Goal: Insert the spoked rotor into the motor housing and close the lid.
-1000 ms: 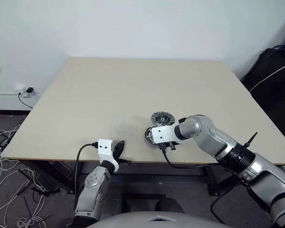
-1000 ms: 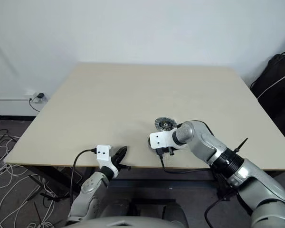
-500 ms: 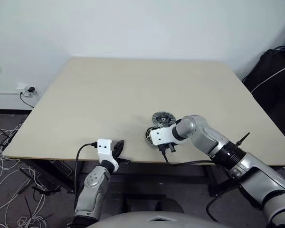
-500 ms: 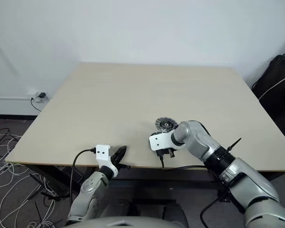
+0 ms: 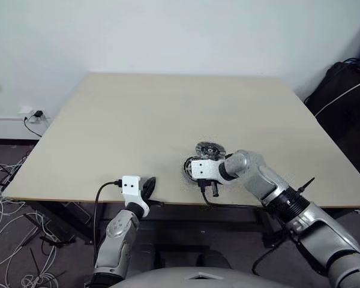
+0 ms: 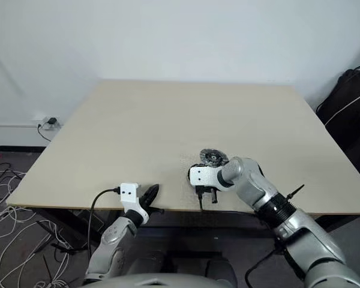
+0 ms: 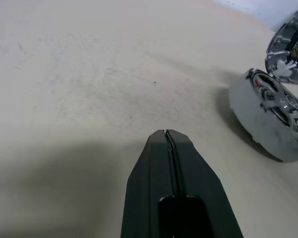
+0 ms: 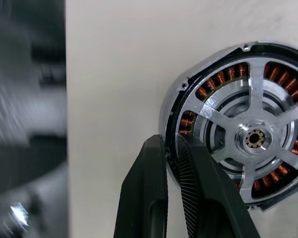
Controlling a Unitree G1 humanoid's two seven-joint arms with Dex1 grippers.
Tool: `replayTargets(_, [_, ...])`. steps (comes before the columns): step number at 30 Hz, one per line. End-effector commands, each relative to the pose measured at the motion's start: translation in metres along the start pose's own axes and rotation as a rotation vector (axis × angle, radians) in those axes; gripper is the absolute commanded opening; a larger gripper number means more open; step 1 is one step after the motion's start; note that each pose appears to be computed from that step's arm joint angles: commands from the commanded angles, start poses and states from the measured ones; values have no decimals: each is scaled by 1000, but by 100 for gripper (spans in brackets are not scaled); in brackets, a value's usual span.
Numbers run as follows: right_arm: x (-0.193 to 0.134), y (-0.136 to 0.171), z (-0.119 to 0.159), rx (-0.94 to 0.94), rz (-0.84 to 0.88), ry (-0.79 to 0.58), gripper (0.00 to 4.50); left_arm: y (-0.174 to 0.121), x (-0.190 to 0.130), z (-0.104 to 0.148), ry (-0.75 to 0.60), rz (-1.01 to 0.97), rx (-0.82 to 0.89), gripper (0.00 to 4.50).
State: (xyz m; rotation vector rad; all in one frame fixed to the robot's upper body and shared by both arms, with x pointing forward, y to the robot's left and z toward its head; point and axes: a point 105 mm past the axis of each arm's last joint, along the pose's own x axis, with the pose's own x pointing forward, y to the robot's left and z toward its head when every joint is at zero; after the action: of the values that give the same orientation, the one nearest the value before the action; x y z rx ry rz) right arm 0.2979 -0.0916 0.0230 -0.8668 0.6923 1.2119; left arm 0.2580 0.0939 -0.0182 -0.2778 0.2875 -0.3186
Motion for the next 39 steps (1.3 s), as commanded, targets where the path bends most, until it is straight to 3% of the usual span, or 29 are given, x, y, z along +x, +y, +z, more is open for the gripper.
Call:
replayTargets(1, [-18,-9,30,164,-115,-127,9,-4,2,7,-36,-11,4,0])
replayTargets(9, [-17,6,36,538,-179,-145,9,-9,3,4,-24,-25,-5,0])
replayTargets(16, [-23,-1,43,646,-202,-151,8,-10,4,4,-23,-29,-12,0])
replayTargets(31, [13,-21,51,807,-230,-151,4,-8,3,4,-33,-12,-26,0])
replayTargets(36, [14,-23,64,769,-253,-200,163,-6,1,5,-35,-6,-24,0])
replayTargets(39, [6,-21,78,703,-242,-267,163,-6,1,5,-36,-5,-23,0])
